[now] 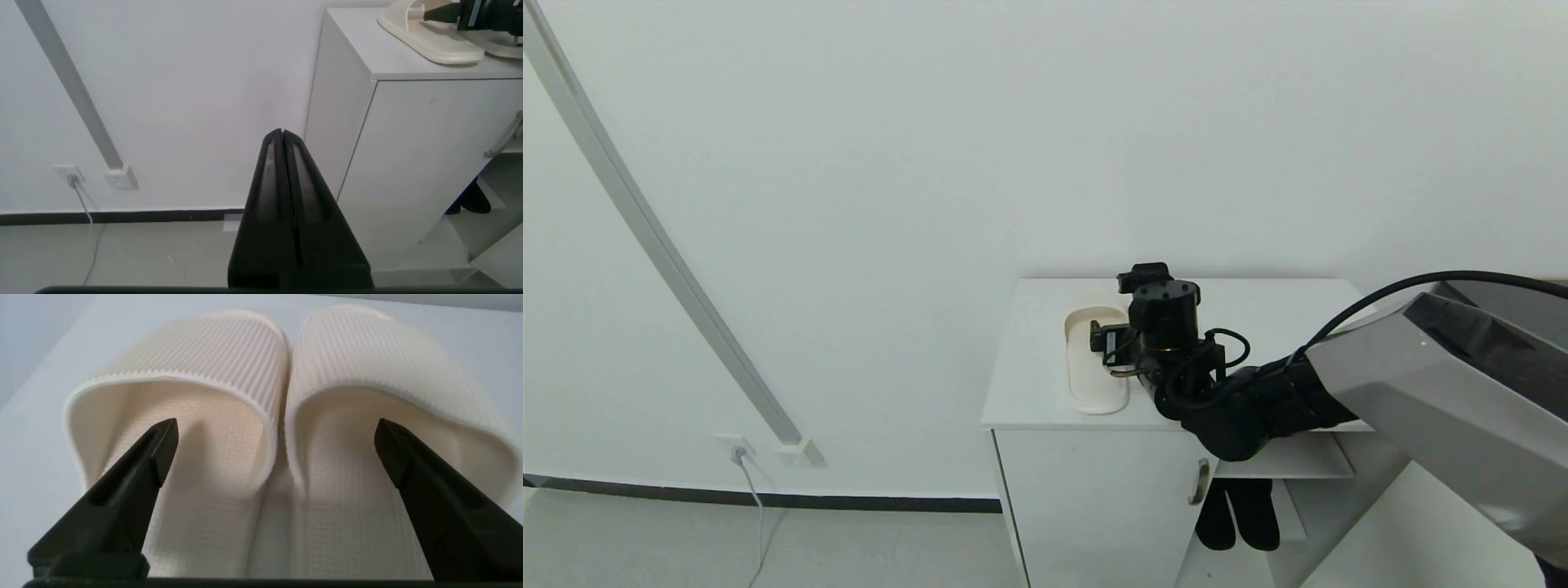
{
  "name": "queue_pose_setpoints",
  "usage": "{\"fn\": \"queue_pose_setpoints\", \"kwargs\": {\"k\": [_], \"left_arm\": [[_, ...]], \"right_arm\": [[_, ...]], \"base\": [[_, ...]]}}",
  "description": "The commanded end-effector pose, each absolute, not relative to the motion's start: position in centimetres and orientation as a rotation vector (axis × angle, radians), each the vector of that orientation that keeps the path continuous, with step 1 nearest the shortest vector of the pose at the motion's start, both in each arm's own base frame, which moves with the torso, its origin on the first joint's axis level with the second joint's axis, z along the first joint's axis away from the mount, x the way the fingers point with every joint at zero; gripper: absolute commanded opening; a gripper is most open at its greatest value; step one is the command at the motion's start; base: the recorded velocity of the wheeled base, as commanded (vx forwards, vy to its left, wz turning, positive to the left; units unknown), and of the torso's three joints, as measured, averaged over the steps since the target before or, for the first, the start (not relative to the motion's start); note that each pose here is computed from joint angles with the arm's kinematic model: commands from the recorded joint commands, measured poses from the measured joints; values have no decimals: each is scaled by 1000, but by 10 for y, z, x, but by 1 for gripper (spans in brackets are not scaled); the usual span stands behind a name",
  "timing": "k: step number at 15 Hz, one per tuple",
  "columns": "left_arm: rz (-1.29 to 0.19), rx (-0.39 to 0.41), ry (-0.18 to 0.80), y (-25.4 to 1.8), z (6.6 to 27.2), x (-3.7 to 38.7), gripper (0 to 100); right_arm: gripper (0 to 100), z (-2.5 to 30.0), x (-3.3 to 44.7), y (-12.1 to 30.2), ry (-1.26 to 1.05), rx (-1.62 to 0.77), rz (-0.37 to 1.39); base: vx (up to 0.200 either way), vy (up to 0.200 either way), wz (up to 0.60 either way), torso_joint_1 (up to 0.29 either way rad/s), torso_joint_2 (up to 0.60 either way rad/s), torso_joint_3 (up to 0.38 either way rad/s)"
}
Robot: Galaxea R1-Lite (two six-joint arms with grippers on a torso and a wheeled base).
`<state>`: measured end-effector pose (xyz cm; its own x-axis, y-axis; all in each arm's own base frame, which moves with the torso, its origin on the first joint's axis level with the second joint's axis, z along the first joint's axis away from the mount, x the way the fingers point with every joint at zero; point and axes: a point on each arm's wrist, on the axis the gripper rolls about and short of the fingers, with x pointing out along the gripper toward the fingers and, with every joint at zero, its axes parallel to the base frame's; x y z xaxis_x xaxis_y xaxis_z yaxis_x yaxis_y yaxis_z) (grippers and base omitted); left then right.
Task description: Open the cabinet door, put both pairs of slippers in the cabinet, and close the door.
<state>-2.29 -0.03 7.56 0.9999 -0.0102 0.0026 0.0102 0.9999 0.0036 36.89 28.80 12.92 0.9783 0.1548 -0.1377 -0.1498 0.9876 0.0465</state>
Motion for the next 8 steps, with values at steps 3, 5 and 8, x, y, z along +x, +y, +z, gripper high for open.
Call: {"fn": "queue_pose_setpoints", "kwargs": {"k": [3, 5, 8], "left_arm": [[-11, 3, -2, 0, 76, -23, 0], [-11, 3, -2, 0, 76, -23, 0], [-11, 3, -2, 0, 76, -23, 0]], "right_arm": [[100, 127, 372, 289, 141, 36, 163], [100, 128, 372, 290, 140, 37, 164], [0, 128, 372, 290, 140, 37, 164]], "base": [[0, 0, 0, 0, 0, 0], [0, 0, 0, 0, 0, 0], [0, 0, 0, 0, 0, 0]]}}
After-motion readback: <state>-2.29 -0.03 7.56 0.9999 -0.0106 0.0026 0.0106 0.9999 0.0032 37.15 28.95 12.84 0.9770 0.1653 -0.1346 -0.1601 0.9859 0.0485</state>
